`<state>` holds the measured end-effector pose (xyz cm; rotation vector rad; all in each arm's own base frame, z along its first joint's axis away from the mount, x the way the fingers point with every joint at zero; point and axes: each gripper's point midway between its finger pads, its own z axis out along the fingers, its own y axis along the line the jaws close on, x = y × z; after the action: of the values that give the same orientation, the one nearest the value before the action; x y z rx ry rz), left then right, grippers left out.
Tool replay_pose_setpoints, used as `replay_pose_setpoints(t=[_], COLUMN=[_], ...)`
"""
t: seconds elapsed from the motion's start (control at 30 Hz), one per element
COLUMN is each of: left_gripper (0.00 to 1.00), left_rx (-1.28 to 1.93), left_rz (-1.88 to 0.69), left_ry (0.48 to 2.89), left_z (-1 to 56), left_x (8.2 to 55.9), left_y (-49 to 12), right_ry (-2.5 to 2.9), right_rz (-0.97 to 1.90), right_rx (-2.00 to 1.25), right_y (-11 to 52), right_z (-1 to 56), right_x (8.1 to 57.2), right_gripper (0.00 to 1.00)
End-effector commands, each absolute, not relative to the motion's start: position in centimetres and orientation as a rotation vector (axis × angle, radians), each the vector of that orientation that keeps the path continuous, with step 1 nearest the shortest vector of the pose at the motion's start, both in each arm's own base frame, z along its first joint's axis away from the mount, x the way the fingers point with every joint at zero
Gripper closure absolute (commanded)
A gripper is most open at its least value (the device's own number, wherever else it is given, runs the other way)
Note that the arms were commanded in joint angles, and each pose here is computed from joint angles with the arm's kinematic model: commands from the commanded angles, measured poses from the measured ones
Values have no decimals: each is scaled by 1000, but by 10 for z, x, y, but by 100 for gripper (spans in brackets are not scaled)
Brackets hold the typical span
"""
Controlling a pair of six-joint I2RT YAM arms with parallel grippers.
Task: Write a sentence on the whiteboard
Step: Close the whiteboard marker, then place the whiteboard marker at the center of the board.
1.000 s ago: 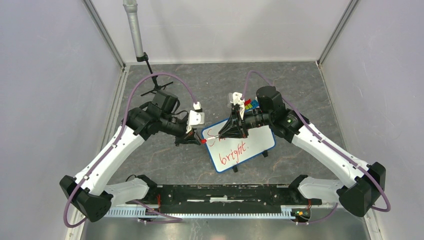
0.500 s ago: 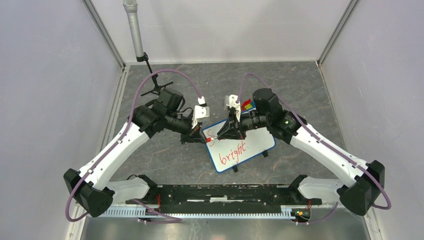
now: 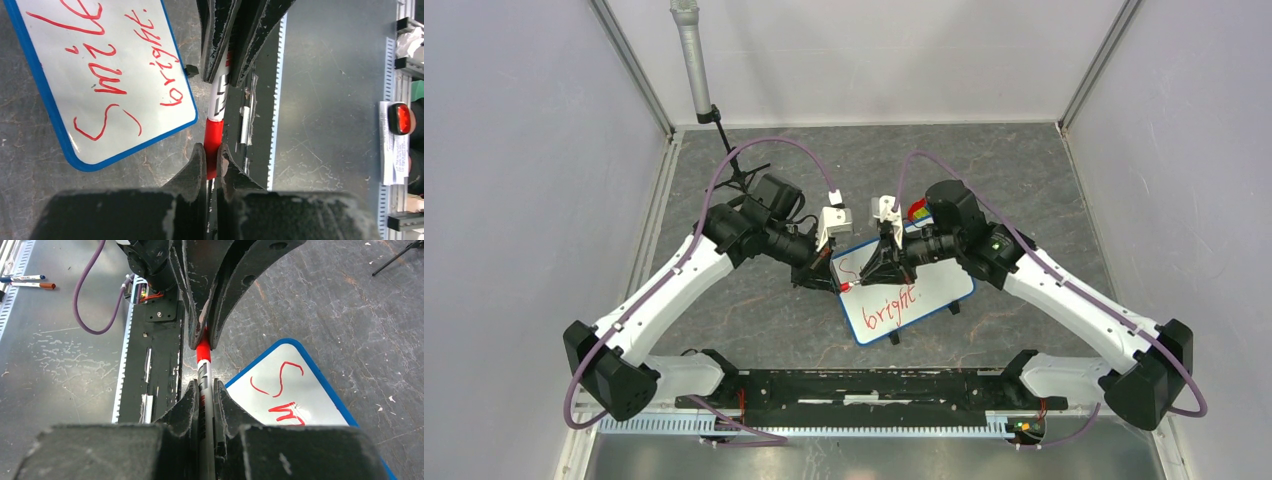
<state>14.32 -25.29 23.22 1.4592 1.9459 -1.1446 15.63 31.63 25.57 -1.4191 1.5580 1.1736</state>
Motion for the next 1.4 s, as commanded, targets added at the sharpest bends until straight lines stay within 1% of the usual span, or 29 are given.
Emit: replay_pose_setpoints(t=[0.0,0.3,0.53,0.67,0.8,0.83,0.87,0.93,0.97,1.07,1.17,1.23,1.37], left_gripper=[98,97,98,98,98,98,98,98,98,98,98,98,98], left_rx=[1448,1455,1440,1410,1349,1323,1303,1237,1204,1097,1014,971,864], left_rz=[-1319,-1461,-1449,-1381,-1344,-1333,-1318,-1278,-1266,-1205,-1127,-1059,-914], left_ry=[1587,1524,1568,1650,1724,1751,1768,1809,1827,1894,1982,2060,2226], left_z=[307,323,314,297,287,284,282,280,279,272,255,238,195], left_x=[146,130,131,139,151,157,163,179,185,208,226,234,248], left_y=[-292,-295,-293,-281,-265,-259,-253,-240,-234,-209,-184,-166,-122], right_ry=[1466,1380,1364,1392,1412,1410,1410,1413,1421,1441,1468,1492,1554], right_rz=[1221,1246,1224,1132,1047,1020,999,956,936,904,881,867,804], right_rx=[-1487,-1580,-1588,-1499,-1389,-1365,-1344,-1297,-1271,-1196,-1120,-1070,-991], right_y=[330,334,333,322,304,299,295,287,283,270,255,241,206], right_z=[255,256,261,280,304,311,317,328,332,342,347,348,336], right_x=[139,119,118,145,176,182,186,197,203,219,236,249,271], right_gripper=[100,100,100,91,73,65,55,42,33,17,6,2,2])
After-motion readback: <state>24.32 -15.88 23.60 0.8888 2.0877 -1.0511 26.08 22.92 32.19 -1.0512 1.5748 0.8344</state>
